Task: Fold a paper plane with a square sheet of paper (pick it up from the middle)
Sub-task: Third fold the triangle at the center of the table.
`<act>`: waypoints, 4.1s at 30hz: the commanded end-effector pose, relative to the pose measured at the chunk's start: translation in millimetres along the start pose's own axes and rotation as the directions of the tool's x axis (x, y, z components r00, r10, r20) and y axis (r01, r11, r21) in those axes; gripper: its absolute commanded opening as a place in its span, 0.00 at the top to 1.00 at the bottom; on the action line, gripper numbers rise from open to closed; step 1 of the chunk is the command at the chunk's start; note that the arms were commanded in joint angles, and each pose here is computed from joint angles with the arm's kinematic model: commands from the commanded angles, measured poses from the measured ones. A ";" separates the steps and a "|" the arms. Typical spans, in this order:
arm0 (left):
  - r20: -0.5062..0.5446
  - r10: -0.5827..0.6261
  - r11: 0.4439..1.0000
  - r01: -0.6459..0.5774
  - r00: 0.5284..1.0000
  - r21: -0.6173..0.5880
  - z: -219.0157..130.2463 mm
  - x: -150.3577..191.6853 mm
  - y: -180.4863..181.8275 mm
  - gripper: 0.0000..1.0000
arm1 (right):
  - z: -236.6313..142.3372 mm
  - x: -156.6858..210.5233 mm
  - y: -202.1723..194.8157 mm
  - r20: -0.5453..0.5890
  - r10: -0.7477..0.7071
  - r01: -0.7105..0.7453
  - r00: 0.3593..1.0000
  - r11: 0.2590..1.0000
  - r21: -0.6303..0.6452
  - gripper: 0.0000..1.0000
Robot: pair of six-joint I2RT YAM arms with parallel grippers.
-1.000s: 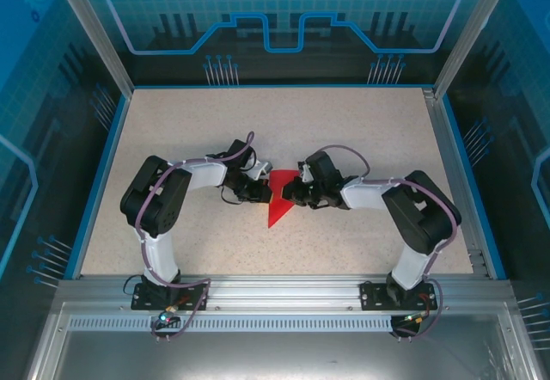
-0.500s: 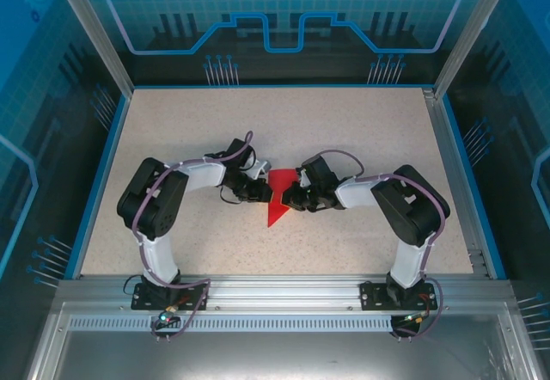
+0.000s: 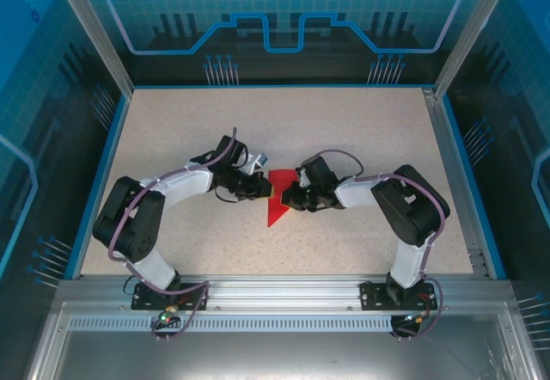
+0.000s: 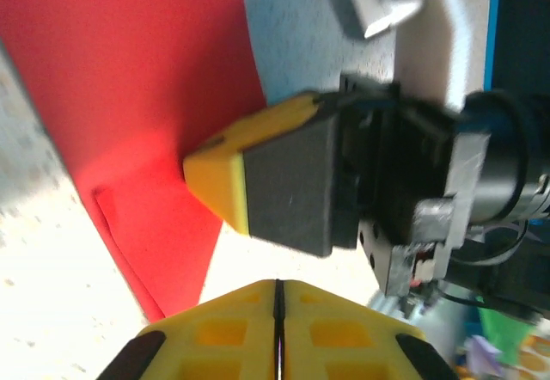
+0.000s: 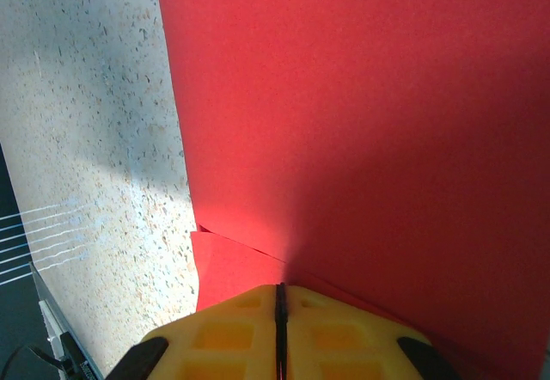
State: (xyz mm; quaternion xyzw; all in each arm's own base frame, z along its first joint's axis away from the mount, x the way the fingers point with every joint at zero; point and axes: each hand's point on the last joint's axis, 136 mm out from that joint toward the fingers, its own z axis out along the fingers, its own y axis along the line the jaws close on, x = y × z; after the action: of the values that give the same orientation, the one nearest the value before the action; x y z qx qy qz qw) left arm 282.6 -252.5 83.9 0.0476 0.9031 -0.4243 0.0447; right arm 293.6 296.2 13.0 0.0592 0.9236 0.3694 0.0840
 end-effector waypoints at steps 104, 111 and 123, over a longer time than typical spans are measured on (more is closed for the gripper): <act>-0.218 -0.203 0.969 0.164 0.955 -0.184 42.8 100.8 84.0 1.00 | -15.7 -18.3 -50.0 0.138 0.002 -0.007 0.990 1.000 0.030 0.90; -0.219 -0.198 0.971 0.160 0.955 -0.179 42.8 100.0 82.7 1.00 | -29.4 -32.3 -49.7 0.181 0.012 -0.014 0.983 1.000 0.011 0.89; -0.220 -0.187 0.974 0.151 0.957 -0.171 42.1 98.0 79.6 1.00 | -50.7 -26.6 15.1 0.175 -0.103 0.115 0.979 0.992 -0.058 0.86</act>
State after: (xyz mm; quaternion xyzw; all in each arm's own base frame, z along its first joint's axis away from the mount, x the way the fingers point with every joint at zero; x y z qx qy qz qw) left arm 223.6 -253.4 11.7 0.0399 0.9080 -0.4137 -0.0523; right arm 316.0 250.6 47.5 0.0690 0.9026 0.3834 0.1831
